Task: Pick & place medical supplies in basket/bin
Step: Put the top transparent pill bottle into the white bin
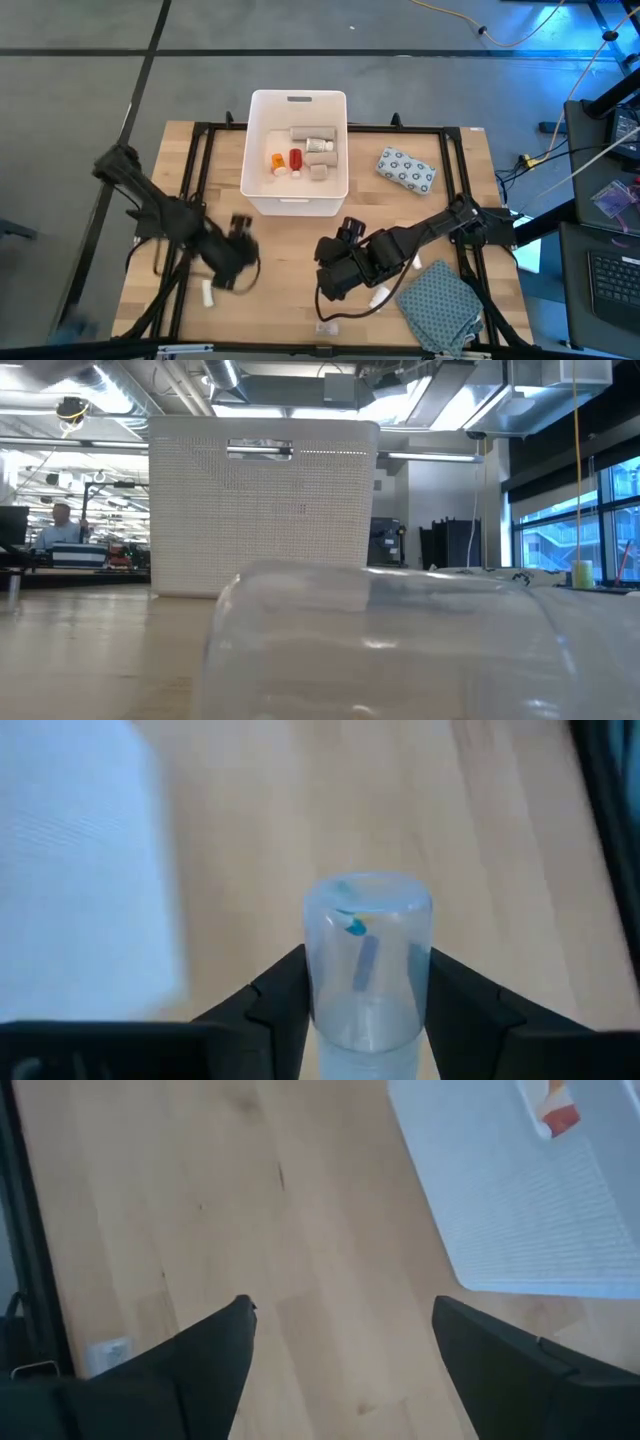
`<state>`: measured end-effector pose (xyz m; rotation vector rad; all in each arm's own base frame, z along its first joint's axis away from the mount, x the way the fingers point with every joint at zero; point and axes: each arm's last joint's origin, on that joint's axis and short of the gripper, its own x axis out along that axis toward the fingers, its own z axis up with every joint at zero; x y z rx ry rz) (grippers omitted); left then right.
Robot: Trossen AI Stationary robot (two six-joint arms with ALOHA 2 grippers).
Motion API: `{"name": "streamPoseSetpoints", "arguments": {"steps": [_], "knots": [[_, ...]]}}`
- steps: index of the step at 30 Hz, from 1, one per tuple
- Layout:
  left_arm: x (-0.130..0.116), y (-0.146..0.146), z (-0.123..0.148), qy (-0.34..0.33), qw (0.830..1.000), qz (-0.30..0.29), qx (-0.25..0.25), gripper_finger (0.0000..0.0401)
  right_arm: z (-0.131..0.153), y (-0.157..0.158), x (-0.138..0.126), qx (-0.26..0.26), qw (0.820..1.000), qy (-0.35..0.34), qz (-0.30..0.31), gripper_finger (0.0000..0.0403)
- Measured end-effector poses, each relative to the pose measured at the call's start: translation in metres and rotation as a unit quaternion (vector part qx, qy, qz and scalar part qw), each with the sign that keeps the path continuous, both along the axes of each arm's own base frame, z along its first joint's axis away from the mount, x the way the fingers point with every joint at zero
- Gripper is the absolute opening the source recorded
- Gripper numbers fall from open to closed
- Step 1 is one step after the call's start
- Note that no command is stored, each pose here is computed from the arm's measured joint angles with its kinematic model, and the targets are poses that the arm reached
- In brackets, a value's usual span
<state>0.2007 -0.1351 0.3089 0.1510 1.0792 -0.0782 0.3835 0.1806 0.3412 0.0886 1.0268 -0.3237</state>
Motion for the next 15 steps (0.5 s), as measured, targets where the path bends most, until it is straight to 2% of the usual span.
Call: {"name": "streamPoseSetpoints", "arguments": {"steps": [3, 7, 10, 15], "knots": [[0.002, 0.028, 0.045, -0.103, 0.993, 0.063, -0.001, 0.0158, 0.000, -0.005, 0.002, -0.003, 1.000, 0.002, -0.002, 0.0303], [0.005, 0.064, 0.093, -0.197, 0.970, 0.131, 0.049, 0.0162, -0.001, -0.014, 0.005, -0.010, 1.000, 0.012, -0.003, 0.0303], [0.016, 0.093, 0.109, -0.213, 0.961, 0.164, 0.065, 0.0158, -0.001, -0.024, 0.007, -0.011, 1.000, 0.025, -0.014, 0.0303], [0.043, 0.143, 0.099, -0.166, 0.970, 0.168, 0.064, 0.0159, -0.003, -0.036, 0.007, -0.005, 0.998, 0.047, -0.031, 0.0303]]}}
